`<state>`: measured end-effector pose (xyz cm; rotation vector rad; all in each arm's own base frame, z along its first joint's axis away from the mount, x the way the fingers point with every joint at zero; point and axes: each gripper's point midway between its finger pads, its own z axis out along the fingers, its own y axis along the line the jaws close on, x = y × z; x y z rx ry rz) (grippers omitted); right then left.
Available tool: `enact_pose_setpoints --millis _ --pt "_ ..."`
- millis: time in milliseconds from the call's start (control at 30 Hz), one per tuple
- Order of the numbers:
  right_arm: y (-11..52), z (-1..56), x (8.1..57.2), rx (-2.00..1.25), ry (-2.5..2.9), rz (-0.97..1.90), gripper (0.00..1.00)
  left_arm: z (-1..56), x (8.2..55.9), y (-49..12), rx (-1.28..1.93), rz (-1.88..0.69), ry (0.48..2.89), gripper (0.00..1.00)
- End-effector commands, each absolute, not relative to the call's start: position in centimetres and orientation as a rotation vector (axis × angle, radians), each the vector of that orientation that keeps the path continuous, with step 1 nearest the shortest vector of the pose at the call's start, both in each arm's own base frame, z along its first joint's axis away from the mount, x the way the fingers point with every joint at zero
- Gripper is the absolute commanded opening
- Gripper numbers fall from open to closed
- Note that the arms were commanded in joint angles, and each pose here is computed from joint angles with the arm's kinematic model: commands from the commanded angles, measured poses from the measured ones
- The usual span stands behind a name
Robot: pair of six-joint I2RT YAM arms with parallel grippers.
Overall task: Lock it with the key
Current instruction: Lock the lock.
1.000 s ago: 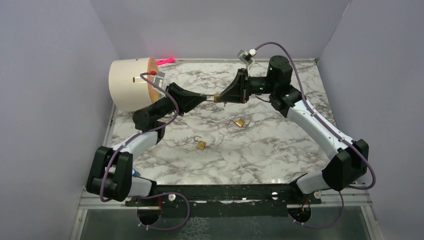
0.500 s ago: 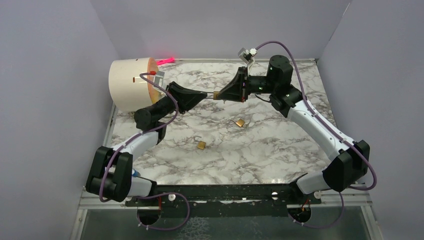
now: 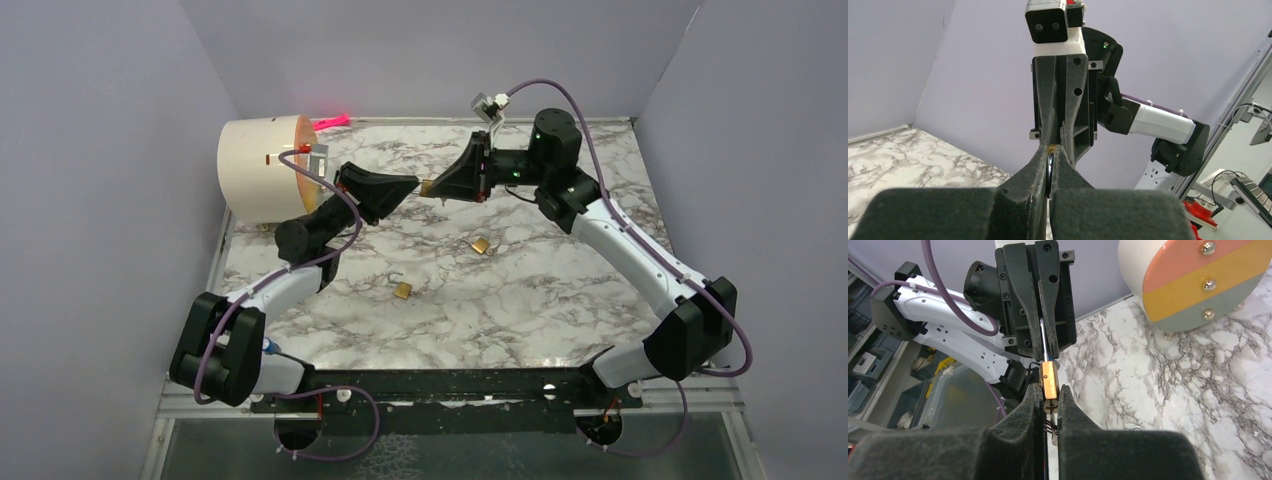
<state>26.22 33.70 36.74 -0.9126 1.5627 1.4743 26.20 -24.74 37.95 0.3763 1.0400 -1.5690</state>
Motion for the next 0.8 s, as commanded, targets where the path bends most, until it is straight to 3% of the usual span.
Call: enact_pose_setpoints --millis 0,200,233,333,400,767 --pt "37.6 37.0 24.8 -0.927 1.520 1.519 0.01 35.8 22.4 -28.5 0.584 -1.665 1.103 0.00" --pt "37.2 37.5 25.0 -0.918 1.533 1.468 0.01 35.7 22.5 -28.4 0.599 -1.634 1.114 0.00" --pt "37.1 37.6 24.9 -0.928 1.530 1.458 0.05 35.8 22.5 -28.5 0.599 -1.627 1.113 0.00" --pt "36.4 37.8 25.3 -0.914 1.533 1.386 0.44 35.9 22.7 -28.4 0.593 -1.614 1.117 0.00" --pt "35.4 38.1 25.7 -0.893 1.522 1.342 0.57 36.0 22.8 -28.3 0.588 -1.607 1.117 0.00" --pt "31.2 37.6 26.8 -0.883 1.540 1.270 0.62 36.6 24.0 -27.2 0.557 -1.560 1.123 0.00"
